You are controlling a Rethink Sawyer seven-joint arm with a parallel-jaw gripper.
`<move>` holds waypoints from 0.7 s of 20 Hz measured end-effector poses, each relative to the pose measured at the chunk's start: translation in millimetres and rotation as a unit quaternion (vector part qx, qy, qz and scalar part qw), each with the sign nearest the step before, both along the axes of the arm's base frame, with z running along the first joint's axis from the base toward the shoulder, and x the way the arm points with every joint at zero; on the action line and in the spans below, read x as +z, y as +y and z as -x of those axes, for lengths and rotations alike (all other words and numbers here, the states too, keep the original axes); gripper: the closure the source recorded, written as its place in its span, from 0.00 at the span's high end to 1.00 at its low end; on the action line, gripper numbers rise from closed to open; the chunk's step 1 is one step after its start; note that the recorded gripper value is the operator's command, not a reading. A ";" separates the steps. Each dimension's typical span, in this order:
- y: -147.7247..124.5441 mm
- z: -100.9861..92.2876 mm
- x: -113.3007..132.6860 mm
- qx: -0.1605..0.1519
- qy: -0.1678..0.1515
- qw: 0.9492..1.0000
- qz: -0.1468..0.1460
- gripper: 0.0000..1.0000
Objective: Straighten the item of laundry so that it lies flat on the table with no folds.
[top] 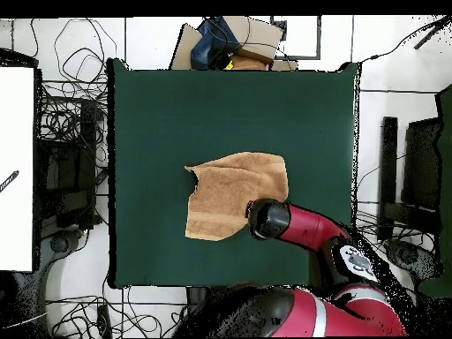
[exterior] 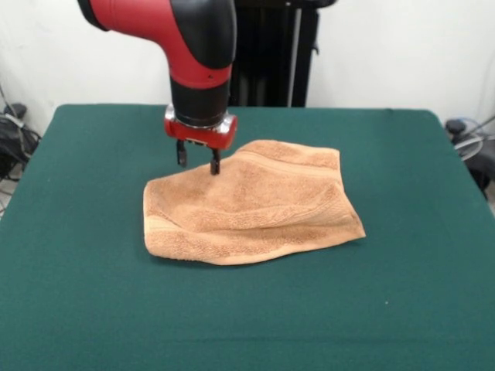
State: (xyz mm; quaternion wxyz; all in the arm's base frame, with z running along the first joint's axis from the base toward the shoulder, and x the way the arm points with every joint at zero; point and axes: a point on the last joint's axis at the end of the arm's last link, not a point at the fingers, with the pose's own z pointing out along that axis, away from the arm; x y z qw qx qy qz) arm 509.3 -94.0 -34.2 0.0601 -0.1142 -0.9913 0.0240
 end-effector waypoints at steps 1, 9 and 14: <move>0.1 -4.4 5.3 0.002 -0.006 1.000 0.003 1.00; 21.6 -15.7 12.4 0.015 -0.014 1.000 0.003 1.00; 38.1 -21.1 13.0 0.020 -0.016 1.000 0.001 1.00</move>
